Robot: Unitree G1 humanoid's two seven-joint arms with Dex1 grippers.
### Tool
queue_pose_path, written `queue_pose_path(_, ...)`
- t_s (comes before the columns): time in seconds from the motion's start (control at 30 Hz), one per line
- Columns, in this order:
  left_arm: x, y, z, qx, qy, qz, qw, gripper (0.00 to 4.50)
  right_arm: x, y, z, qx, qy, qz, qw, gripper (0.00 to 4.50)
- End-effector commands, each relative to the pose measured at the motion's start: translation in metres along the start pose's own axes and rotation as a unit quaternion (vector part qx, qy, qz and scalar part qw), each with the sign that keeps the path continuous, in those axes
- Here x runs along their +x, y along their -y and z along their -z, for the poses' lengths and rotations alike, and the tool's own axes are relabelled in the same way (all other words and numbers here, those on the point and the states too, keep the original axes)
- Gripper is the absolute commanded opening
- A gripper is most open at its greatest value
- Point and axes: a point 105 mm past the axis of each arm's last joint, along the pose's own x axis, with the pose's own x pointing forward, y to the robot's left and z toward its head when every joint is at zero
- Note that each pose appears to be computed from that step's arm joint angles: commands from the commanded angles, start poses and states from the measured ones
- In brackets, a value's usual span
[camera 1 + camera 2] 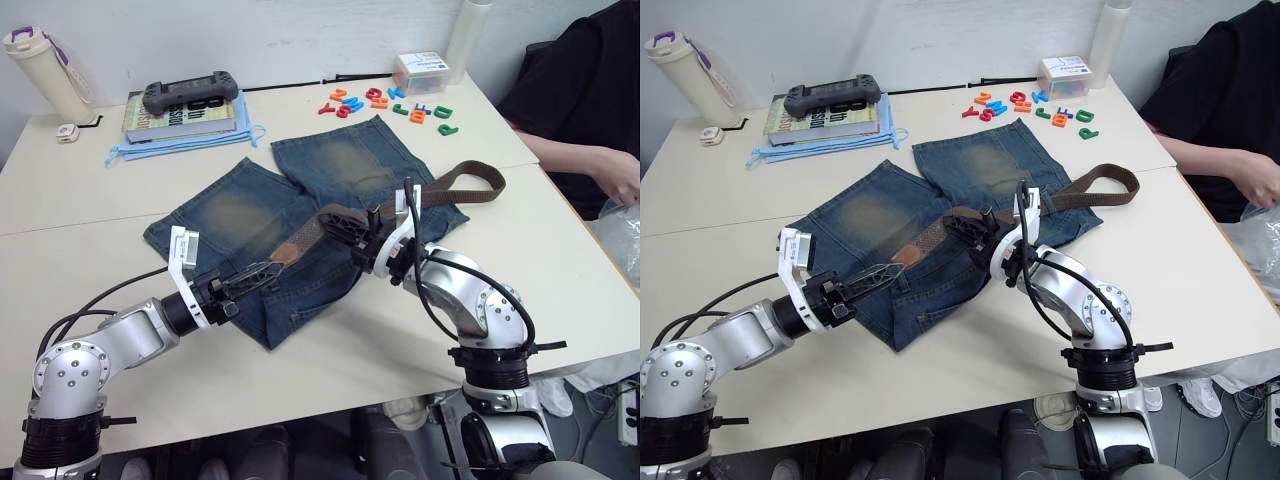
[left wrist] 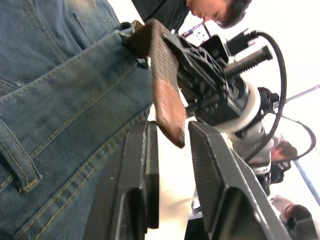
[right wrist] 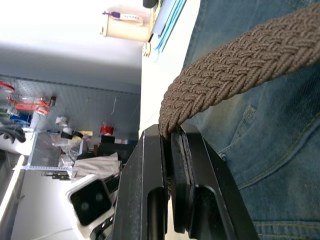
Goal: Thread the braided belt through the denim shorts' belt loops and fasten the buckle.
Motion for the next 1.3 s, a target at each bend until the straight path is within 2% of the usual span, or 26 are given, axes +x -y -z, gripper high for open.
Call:
queue_pose_path(0.03, -0.015, -0.003, -0.006, 0.039, 0.010, -0.016, 0.999, 2.92, -0.003, -0.008, -0.005, -0.007, 0.024, -0.017, 1.000, 0.00)
queue_pose_path(0.1, -0.032, -0.016, -0.006, 0.057, 0.003, -0.051, 0.997, 2.92, -0.001, -0.006, -0.005, -0.011, 0.036, -0.008, 0.999, 0.00)
queue_pose_path(0.23, -0.066, -0.039, 0.013, 0.095, -0.052, -0.109, 0.988, 2.92, 0.005, -0.004, 0.004, -0.013, 0.048, 0.001, 0.999, 0.00)
queue_pose_path(0.33, -0.076, -0.043, 0.023, 0.112, -0.074, -0.117, 0.984, 2.92, 0.010, -0.001, 0.013, -0.010, 0.052, 0.008, 0.999, 0.00)
queue_pose_path(0.53, -0.067, -0.031, 0.028, 0.126, -0.073, -0.095, 0.985, 2.92, 0.022, 0.004, 0.023, -0.028, 0.065, 0.022, 0.997, 0.00)
queue_pose_path(0.77, -0.059, -0.020, 0.023, 0.134, -0.069, -0.085, 0.985, 2.92, 0.021, 0.012, 0.014, -0.048, 0.096, 0.036, 0.994, 0.00)
queue_pose_path(1.0, -0.053, -0.014, 0.020, 0.150, -0.069, -0.078, 0.983, 2.92, 0.024, 0.017, 0.022, -0.083, 0.092, 0.042, 0.991, 0.00)
queue_pose_path(1.17, -0.051, -0.014, 0.012, 0.259, -0.067, -0.088, 0.960, 2.92, 0.028, 0.017, 0.025, -0.095, 0.106, 0.030, 0.989, 0.00)
queue_pose_path(1.3, -0.052, -0.016, 0.017, 0.267, -0.073, -0.086, 0.957, 2.92, 0.033, 0.019, 0.028, -0.092, 0.110, 0.027, 0.989, 0.00)
